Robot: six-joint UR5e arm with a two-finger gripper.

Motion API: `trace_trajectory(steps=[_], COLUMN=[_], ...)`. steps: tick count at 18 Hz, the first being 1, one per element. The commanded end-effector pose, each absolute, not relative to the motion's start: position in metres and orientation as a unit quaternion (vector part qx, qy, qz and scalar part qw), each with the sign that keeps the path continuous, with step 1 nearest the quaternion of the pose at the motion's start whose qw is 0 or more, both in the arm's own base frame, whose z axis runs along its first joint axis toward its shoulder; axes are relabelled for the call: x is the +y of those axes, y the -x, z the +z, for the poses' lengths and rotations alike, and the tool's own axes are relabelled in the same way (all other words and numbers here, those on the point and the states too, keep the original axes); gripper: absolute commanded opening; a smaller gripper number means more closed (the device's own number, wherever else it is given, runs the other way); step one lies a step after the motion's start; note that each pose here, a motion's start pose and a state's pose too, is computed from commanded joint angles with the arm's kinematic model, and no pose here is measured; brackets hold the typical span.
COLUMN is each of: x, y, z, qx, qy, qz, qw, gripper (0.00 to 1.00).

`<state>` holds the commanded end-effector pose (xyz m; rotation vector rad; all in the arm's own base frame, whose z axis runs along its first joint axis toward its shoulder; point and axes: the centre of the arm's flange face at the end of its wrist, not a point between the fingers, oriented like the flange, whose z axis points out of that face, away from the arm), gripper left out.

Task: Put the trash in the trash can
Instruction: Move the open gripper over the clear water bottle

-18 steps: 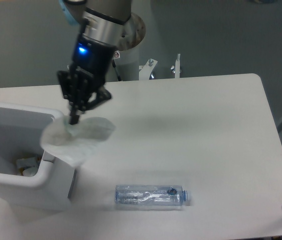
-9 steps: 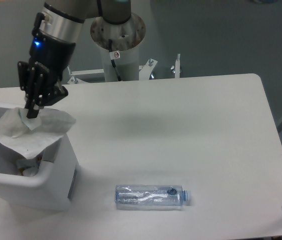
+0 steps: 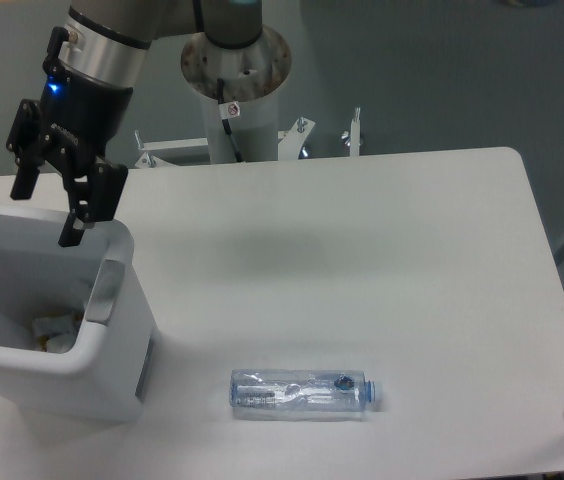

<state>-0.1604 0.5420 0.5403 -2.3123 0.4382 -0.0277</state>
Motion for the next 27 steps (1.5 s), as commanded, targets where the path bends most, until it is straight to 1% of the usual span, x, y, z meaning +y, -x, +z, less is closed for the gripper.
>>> trace_trajectory(steps=[4, 7, 10, 15, 18, 20, 23, 27], x=[0.543, 0.543, 0.547, 0.560, 0.562, 0.562, 0.577, 0.587], y=[0.247, 0.312, 0.345, 0.367, 0.375, 0.373, 0.361, 0.353], z=[0.516, 0.493, 0.473, 0.428, 0.400, 0.374, 0.334, 0.315], qx=[0.126, 0.121, 0.123, 0.158, 0.164, 0.174, 0.212, 0.223], qy=[0.919, 0.924, 0.927, 0.928, 0.940, 0.948, 0.949, 0.951], qz=[0.008, 0.025, 0.029, 0.026, 0.034, 0.034, 0.019, 0.015], qw=[0.374, 0.362, 0.353, 0.337, 0.297, 0.263, 0.234, 0.213], gripper=[1.00, 1.00, 1.00, 1.00, 1.00, 1.00, 1.00, 1.00])
